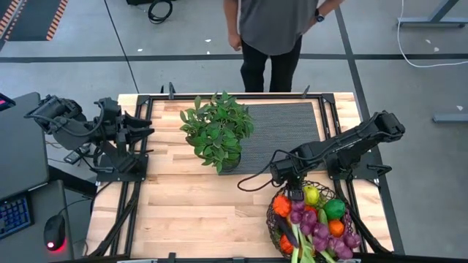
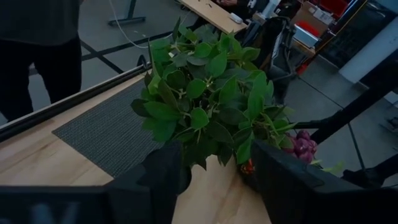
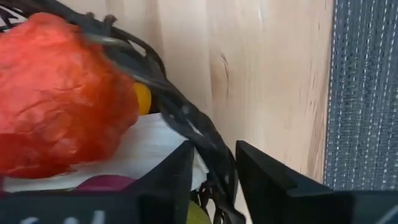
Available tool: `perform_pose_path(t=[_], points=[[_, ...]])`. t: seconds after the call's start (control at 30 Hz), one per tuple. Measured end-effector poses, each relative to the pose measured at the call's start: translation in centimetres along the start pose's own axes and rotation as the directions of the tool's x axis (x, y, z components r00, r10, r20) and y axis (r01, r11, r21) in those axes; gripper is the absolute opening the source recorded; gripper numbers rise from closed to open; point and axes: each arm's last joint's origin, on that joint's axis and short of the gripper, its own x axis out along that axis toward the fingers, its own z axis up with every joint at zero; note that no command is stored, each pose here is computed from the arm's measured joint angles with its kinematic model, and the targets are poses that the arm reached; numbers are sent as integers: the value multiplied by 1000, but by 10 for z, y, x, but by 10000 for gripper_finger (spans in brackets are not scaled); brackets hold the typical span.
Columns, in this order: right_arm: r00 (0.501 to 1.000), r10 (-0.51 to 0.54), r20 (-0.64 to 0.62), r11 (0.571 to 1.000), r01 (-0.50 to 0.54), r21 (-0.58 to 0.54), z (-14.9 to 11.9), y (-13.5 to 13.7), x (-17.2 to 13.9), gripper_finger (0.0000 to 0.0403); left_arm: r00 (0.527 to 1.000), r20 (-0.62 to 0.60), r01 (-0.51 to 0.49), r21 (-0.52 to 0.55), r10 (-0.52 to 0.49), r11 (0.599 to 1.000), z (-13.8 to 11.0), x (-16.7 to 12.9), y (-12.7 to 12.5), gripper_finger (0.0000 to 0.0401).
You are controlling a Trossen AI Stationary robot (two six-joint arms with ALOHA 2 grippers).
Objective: Build produce basket
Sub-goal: Move the brown wire basket to the top right corner of the table
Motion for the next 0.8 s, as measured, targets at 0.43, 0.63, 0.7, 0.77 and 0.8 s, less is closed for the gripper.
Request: perform_pose_path(t=[0.43, 0.63, 0.7, 0.77, 0.8], points=[[1000, 0, -17, 995, 2, 101, -1, -12, 5, 36, 1000, 2, 2, -5, -2, 1000, 0, 0, 0, 186], [1000, -30, 4, 993, 29, 114, 3, -20, 3, 33, 1000, 8, 12, -20, -12, 1000, 1, 0, -2, 185], [999, -34, -5, 994, 35, 102, 3, -22, 2, 35, 1000, 9, 12, -21, -12, 1000, 1, 0, -2, 182], [998, -53, -23, 992, 55, 111, 1, -26, 1, 36, 1000, 9, 12, -24, -12, 1000, 1, 0, -2, 181], [997, -64, -35, 991, 68, 119, 0, -29, 0, 35, 1000, 9, 12, -27, -12, 1000, 1, 0, -2, 181]])
